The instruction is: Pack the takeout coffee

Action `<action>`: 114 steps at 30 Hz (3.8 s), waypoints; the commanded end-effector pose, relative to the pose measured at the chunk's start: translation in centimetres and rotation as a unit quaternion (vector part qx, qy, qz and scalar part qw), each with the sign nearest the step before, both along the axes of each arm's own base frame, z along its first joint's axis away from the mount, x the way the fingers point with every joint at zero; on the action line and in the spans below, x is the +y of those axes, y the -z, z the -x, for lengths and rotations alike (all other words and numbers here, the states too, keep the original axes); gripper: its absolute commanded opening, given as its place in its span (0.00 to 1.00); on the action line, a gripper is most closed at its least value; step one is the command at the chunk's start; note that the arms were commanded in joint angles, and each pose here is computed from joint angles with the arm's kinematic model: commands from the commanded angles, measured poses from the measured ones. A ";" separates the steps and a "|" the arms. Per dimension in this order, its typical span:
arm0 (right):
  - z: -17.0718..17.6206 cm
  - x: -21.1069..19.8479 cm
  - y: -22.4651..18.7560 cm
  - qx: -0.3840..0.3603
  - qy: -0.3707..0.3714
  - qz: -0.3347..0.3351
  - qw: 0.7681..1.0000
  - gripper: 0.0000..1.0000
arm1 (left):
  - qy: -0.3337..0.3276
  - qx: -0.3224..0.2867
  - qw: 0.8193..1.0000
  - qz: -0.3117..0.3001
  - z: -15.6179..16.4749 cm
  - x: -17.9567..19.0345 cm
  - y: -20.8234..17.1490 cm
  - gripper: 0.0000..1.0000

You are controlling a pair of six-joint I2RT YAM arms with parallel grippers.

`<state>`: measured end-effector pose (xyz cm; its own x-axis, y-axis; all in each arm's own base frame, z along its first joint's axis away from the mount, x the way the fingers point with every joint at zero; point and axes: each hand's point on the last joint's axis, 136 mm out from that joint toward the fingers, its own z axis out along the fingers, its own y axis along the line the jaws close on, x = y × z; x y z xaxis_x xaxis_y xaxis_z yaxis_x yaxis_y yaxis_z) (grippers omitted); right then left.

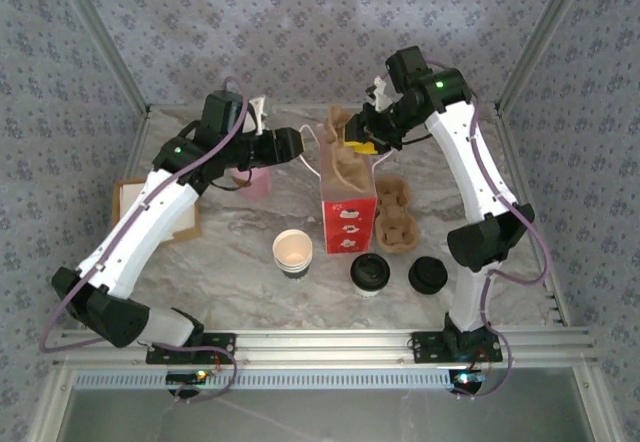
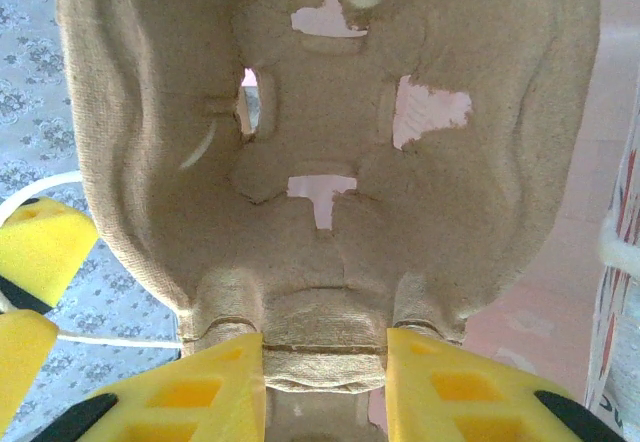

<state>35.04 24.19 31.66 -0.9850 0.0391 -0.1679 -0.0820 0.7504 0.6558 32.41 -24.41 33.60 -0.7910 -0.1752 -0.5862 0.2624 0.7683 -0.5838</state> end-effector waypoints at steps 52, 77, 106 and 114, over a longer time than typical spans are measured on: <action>2.7 -1.5 2.3 0.024 -0.029 0.114 0.993 0.34 | 0.037 -0.032 0.998 0.035 -1.4 -2.9 -2.7 0.33; 2.4 -0.8 2.8 0.003 -0.034 0.149 0.988 0.36 | 0.045 -0.024 0.998 0.031 -1.4 -3.5 -1.8 0.32; 2.6 -0.5 3.7 -0.061 -0.030 0.287 0.955 0.55 | 0.046 -0.021 0.998 0.028 -1.5 -3.7 -1.6 0.32; 2.5 -0.9 4.0 -0.068 -0.031 0.310 0.948 0.55 | 0.046 -0.022 0.998 0.029 -1.4 -3.7 -1.6 0.32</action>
<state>33.80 24.73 28.37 -0.9334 -0.1533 -0.3245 -0.2080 0.9679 0.1411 33.87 -27.48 34.08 -0.7960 -0.1442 -0.5879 0.3205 0.7235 -0.6115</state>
